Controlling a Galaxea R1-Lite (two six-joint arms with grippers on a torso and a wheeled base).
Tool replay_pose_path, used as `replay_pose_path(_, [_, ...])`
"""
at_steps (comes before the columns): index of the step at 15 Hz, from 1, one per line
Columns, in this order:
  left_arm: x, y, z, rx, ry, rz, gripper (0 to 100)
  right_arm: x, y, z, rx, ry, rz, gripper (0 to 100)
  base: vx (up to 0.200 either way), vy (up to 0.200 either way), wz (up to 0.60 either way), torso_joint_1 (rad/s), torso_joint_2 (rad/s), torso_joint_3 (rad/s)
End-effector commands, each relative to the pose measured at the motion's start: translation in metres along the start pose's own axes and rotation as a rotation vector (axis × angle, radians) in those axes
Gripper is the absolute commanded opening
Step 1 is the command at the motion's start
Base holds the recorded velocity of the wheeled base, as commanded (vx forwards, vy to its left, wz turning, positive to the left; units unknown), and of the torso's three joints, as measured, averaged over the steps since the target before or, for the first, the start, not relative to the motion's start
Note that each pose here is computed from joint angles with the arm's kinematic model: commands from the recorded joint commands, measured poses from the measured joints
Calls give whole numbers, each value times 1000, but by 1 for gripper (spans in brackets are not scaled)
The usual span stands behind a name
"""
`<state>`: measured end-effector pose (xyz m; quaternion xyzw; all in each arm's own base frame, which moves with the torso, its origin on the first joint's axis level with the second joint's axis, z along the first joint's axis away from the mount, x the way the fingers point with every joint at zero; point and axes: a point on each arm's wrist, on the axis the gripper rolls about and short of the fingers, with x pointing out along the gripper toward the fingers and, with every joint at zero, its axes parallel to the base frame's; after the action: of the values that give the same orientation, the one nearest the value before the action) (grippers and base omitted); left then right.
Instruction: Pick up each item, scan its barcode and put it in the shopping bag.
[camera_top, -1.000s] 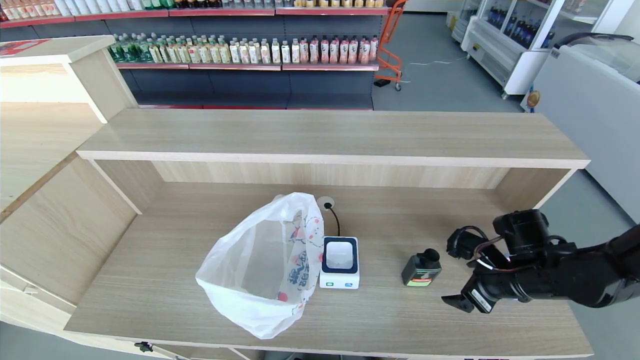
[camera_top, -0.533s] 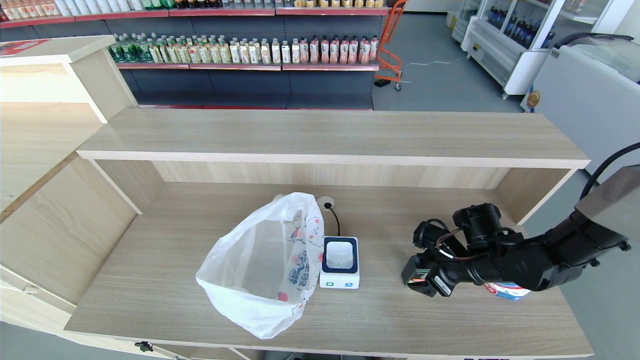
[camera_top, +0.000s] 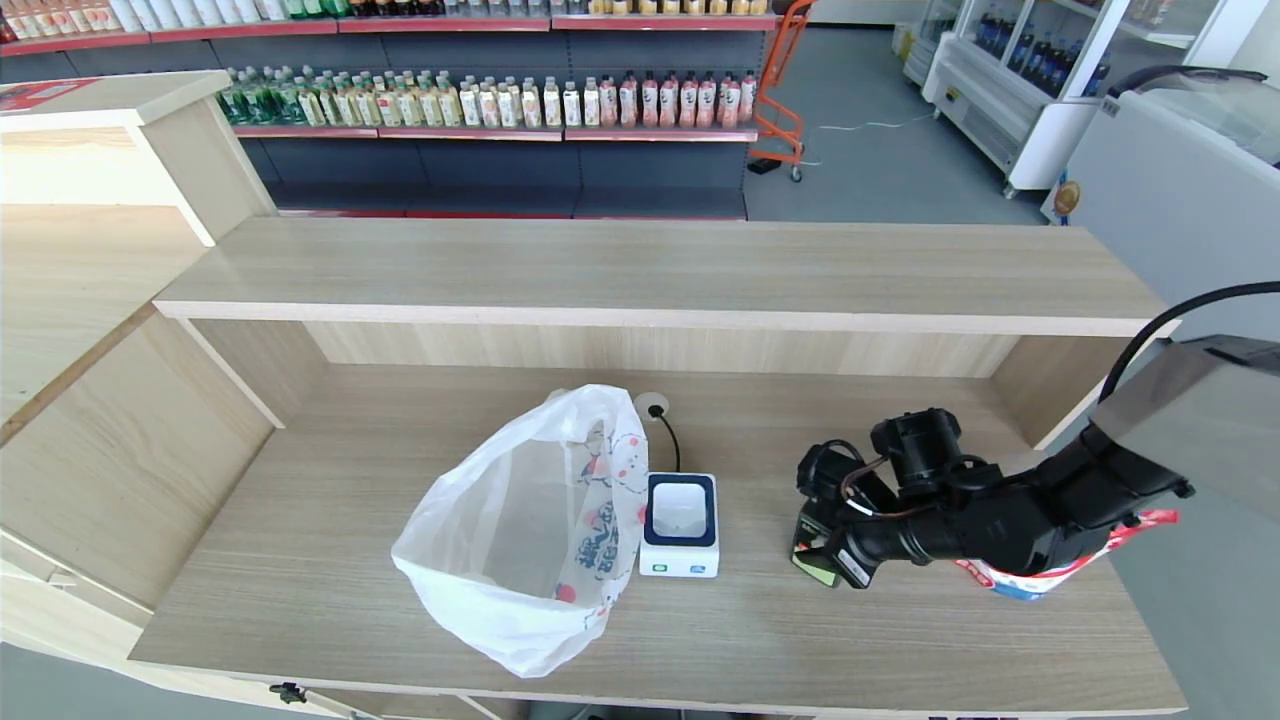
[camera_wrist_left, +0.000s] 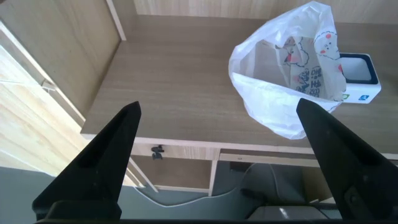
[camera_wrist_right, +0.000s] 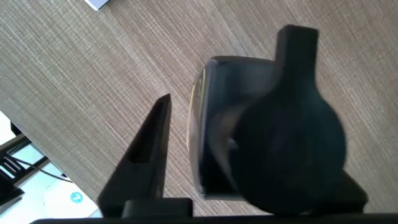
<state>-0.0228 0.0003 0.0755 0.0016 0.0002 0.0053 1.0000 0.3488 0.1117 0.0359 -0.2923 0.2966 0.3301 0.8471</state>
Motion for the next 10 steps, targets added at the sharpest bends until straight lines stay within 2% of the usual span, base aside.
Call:
replay_pose_path(1, [0, 0, 0, 0, 0, 0, 100, -3, -1, 2, 1, -7, -6, 0, 0, 0, 0, 0, 0, 0])
replay_pose_path(3, [0, 0, 0, 0, 0, 2, 100, -16, -5, 9, 6, -39, -30, 0, 0, 0, 0, 0, 0, 0])
replay_pose_path(5, [0, 0, 0, 0, 0, 0, 100, -39, -7, 18, 81, -81, -58, 0, 0, 0, 0, 0, 0, 0])
replay_pose_path(7, [0, 0, 0, 0, 0, 2, 100, -96, -14, 23, 208, -166, -137, 0, 0, 0, 0, 0, 0, 0])
replay_pose_path(9, [0, 0, 0, 0, 0, 2, 100, -153, -6, 8, 222, -208, -222, 0, 0, 0, 0, 0, 0, 0])
replay_pose_path(10, [0, 0, 0, 0, 0, 2, 100, -171, -6, 6, 189, -231, -267, 0, 0, 0, 0, 0, 0, 0])
